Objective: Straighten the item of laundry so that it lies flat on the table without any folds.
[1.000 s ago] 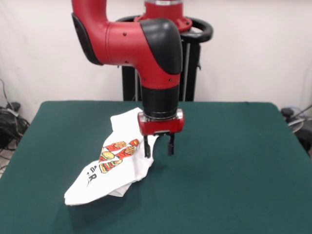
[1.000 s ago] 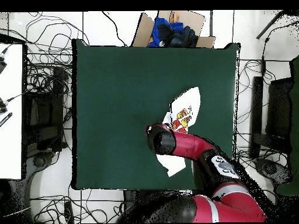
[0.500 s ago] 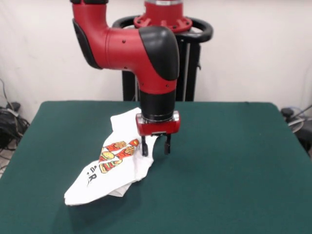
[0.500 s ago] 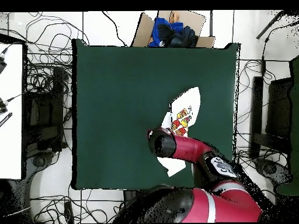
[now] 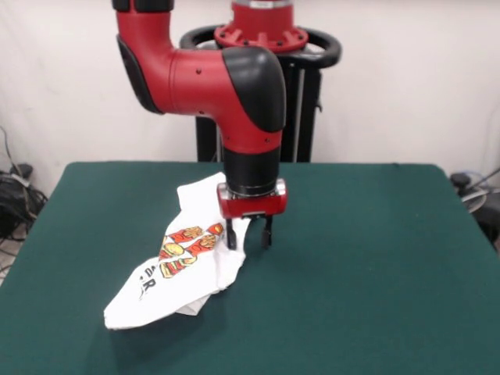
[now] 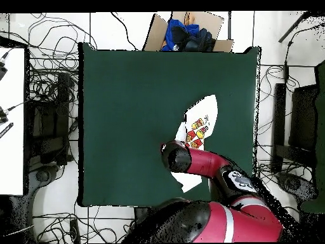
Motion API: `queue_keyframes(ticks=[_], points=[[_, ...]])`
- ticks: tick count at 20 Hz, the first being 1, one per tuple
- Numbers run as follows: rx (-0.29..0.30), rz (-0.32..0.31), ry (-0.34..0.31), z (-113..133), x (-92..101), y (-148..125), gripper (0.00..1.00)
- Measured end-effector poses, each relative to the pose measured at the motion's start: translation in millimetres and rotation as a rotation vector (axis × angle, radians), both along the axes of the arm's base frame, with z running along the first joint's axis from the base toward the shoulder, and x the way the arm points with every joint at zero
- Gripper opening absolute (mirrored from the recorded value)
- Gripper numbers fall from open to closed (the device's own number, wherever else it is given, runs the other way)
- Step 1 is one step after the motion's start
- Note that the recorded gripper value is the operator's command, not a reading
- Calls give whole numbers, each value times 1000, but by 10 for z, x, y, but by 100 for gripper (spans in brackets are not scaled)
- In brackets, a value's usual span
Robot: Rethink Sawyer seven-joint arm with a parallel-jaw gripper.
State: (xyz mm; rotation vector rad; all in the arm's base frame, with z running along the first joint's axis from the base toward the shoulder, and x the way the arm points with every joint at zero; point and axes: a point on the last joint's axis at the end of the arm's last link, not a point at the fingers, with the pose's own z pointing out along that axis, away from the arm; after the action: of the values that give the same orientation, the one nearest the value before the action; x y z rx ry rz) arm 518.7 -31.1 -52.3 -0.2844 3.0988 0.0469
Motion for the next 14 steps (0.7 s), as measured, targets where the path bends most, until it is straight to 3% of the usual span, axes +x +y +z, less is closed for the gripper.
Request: queue_keyframes(ticks=[14], points=[[-53,23,13,9,-60,-43,100]])
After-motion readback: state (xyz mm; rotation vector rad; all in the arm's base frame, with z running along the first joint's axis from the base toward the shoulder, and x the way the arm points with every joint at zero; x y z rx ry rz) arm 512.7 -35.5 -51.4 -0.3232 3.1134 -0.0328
